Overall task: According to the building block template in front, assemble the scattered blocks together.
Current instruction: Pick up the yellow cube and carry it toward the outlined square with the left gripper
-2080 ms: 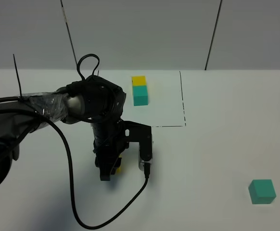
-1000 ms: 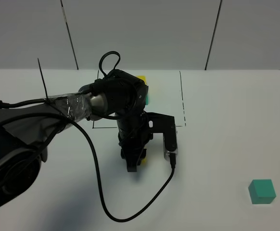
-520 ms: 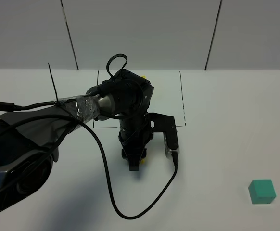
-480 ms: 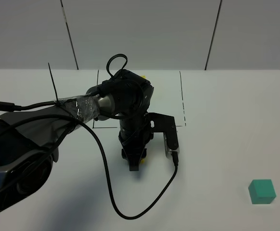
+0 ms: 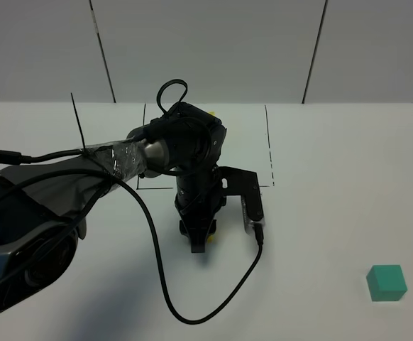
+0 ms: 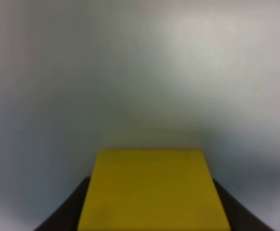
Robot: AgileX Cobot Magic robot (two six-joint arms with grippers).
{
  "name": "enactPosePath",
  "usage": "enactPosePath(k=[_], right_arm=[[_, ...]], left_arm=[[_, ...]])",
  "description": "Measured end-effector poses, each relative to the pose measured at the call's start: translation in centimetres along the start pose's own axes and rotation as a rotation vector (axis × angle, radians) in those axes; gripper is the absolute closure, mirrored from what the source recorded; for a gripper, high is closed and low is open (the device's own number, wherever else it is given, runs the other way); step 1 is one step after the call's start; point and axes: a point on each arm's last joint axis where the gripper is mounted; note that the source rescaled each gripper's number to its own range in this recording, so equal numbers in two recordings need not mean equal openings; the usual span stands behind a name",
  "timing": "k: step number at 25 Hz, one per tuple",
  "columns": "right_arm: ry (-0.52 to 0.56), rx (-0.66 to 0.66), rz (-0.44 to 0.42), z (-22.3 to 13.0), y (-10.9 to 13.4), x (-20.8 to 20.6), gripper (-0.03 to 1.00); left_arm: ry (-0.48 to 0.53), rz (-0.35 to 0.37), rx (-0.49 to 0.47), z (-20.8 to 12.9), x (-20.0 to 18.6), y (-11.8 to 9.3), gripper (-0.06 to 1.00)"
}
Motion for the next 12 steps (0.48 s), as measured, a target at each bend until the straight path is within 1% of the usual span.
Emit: enactPosePath(k=[1, 2, 3, 4, 6, 9, 10, 12], right_arm=[[0.0, 0.0, 0.0, 0.0, 0.0, 0.0, 0.26], [0.0, 0.0, 0.0, 0.0, 0.0, 0.0, 0.26], [0.0, 0.0, 0.0, 0.0, 0.0, 0.0, 0.26], [0.0, 0.0, 0.0, 0.0, 0.0, 0.0, 0.26], [0.0, 0.0, 0.0, 0.0, 0.0, 0.0, 0.26], [0.0, 0.0, 0.0, 0.0, 0.0, 0.0, 0.26], [0.0, 0.0, 0.0, 0.0, 0.0, 0.0, 0.26], [0.0, 0.0, 0.0, 0.0, 0.0, 0.0, 0.26]], left_arm=[[-0.004, -0.004, -0.003, 0.04, 0.0, -0.04, 0.94], [-0.009, -0.008, -0.005, 0.08, 0.0, -0.07, 0.92], [-0.014, -0.011, -0.008, 0.12, 0.0, -0.1, 0.86], [-0.017, -0.013, -0.009, 0.15, 0.0, -0.12, 0.78], [-0.019, -0.013, -0.01, 0.17, 0.0, -0.12, 0.52], [-0.018, -0.014, -0.011, 0.17, 0.0, -0.13, 0.19], [-0.018, -0.014, -0.014, 0.17, 0.0, -0.13, 0.1], [-0.017, -0.014, -0.034, 0.16, 0.0, -0.12, -0.01]])
Point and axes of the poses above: a point on each arm's last joint axis where the gripper is mounted, x pointing out along that axis toward the gripper, y along the wrist's bending axis when the last joint is at zero, z = x × y, and after that the axes turned 7 degrees about -x, right-handed
